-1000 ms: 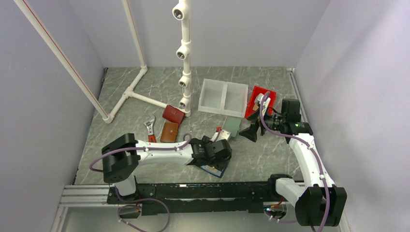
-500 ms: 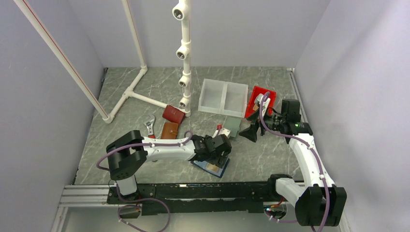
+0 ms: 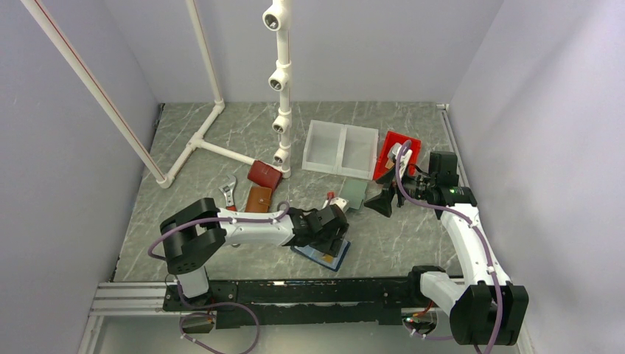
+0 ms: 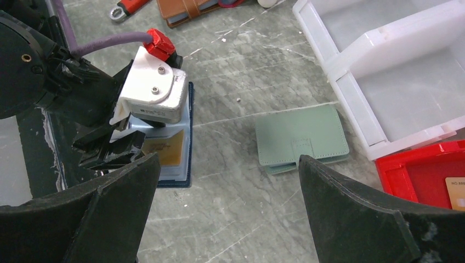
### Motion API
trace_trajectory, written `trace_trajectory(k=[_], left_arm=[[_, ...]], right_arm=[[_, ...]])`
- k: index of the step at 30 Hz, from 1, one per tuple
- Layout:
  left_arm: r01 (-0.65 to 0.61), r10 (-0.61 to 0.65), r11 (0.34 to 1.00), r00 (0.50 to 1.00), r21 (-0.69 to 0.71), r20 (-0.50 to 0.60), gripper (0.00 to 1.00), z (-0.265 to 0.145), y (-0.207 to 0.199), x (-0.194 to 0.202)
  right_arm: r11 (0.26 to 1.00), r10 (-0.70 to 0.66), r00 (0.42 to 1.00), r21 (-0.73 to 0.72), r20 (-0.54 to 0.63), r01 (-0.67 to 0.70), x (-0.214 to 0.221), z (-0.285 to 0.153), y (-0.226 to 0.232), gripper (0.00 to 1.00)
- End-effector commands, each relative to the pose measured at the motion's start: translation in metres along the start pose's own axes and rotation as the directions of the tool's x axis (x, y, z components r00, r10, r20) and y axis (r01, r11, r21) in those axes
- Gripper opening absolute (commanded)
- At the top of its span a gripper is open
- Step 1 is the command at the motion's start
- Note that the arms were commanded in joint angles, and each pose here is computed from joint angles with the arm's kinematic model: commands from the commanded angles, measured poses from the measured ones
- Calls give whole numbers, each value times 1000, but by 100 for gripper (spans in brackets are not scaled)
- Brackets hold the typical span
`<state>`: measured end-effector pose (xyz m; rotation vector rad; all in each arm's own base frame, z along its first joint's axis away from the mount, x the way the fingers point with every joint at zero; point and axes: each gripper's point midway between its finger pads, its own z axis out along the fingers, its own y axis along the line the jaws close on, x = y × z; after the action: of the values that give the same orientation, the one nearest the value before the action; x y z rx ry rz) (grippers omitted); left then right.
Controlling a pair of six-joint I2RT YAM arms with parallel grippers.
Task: Take the credit cards out of the card holder
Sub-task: Remove the credit card from the card holder.
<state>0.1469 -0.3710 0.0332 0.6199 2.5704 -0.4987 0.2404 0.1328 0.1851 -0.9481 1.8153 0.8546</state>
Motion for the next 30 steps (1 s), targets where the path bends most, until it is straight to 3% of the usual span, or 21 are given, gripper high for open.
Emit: trace_trajectory(k=[1, 9, 16, 30], left_arm=[[36, -36, 998, 999, 47, 2, 68, -4, -4, 2], [89, -94, 986, 995, 139, 30, 74, -15, -11, -4], [112, -125, 975, 990, 192, 58, 75, -26, -12, -6], [146, -157, 963, 987, 225, 32, 69, -19, -6, -2]], right_arm=[[999, -41, 999, -26, 30, 42, -7, 0, 4, 100], [997, -24, 1000, -77, 2, 24, 0, 4, 11, 99], [982, -15, 991, -186, -129, -10, 24, 25, 26, 92], [968, -151, 938, -240, -311, 76, 68, 58, 36, 82]])
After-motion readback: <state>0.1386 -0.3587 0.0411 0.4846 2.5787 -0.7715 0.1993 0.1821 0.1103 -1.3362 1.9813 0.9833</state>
